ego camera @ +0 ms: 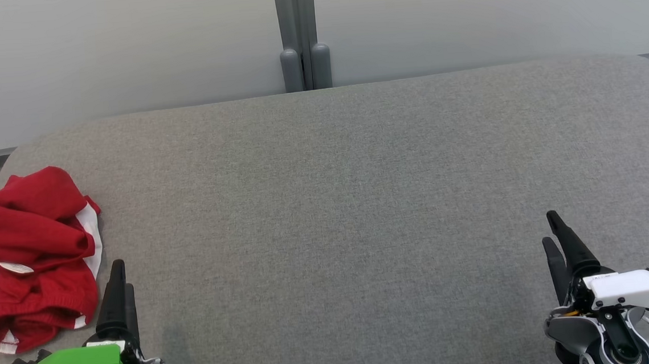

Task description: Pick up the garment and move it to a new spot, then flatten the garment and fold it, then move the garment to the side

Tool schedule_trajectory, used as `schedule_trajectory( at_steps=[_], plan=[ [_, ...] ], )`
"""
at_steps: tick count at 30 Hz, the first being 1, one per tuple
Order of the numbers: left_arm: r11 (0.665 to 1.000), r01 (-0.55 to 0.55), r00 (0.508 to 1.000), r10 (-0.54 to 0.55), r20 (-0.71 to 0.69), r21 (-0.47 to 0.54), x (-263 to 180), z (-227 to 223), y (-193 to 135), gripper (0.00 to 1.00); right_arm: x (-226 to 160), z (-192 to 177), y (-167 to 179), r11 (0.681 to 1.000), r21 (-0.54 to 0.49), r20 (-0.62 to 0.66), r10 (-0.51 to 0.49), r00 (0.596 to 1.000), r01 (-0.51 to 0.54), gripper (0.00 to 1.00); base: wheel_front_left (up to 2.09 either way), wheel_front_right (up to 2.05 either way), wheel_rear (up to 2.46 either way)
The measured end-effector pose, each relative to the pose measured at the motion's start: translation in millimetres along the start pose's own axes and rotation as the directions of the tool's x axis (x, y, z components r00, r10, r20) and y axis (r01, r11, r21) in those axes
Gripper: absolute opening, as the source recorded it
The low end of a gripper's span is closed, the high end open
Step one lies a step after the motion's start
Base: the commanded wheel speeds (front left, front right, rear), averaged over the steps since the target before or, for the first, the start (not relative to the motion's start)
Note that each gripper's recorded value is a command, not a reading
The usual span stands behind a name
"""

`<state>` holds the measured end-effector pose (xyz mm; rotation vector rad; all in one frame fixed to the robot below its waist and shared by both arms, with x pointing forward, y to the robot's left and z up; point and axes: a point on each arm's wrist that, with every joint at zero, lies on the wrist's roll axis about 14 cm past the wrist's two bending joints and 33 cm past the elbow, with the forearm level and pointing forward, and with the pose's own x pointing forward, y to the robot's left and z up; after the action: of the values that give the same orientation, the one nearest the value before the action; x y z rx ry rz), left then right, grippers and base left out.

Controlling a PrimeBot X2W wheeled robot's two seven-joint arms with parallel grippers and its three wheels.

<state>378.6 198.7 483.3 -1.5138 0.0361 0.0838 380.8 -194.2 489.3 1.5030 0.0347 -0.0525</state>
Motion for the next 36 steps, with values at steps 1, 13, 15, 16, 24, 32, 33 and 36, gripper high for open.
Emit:
schedule_trajectory(
  at_steps=[1, 13, 15, 16, 24, 32, 33, 36],
  plan=[
    [1.0, 0.002, 1.0, -0.002, 0.002, 0.009, 0, 0, -1, 1.0, 0, 0, 1, 1.0, -0.011, 0.001, 0.002, 1.0, -0.002, 1.0, 0.0, 0.0, 0.0],
    [0.98, 0.018, 1.0, -0.022, 0.017, 0.197, 3, 0, -8, 1.0, 2, -2, 10, 0.981, -0.19, 0.008, 0.03, 1.0, -0.027, 1.0, 0.0, 0.0, 0.0],
    [0.975, 0.02, 0.999, -0.026, 0.024, 0.219, 3, 1, -9, 1.0, 3, -2, 12, 0.974, -0.224, 0.009, 0.036, 0.999, -0.034, 1.0, 0.0, 0.0, 0.0],
    [0.972, 0.021, 0.999, -0.027, 0.024, 0.234, 3, 1, -9, 1.0, 3, -3, 13, 0.971, -0.237, 0.009, 0.04, 0.999, -0.037, 1.0, 0.0, 0.0, 0.0],
    [0.925, 0.037, 0.998, -0.054, 0.034, 0.379, 5, 3, -17, 1.0, 5, -7, 23, 0.92, -0.386, -0.009, 0.072, 0.997, -0.07, 1.0, 0.0, 0.0, 0.0],
    [0.843, 0.045, 0.996, -0.078, 0.039, 0.536, 5, 4, -23, 1.0, 5, -11, 29, 0.857, -0.506, -0.022, 0.1, 0.995, -0.097, 1.0, 0.0, 0.0, 0.0],
    [0.835, 0.047, 0.996, -0.081, 0.038, 0.549, 5, 4, -24, 1.0, 5, -12, 30, 0.849, -0.519, -0.023, 0.102, 0.994, -0.1, 1.0, 0.0, 0.0, 0.0],
    [0.801, 0.053, 0.995, -0.095, 0.039, 0.596, 4, 4, -28, 1.0, 5, -14, 32, 0.825, -0.554, -0.028, 0.111, 0.993, -0.108, 1.0, 0.0, 0.0, 0.0]
  ],
)
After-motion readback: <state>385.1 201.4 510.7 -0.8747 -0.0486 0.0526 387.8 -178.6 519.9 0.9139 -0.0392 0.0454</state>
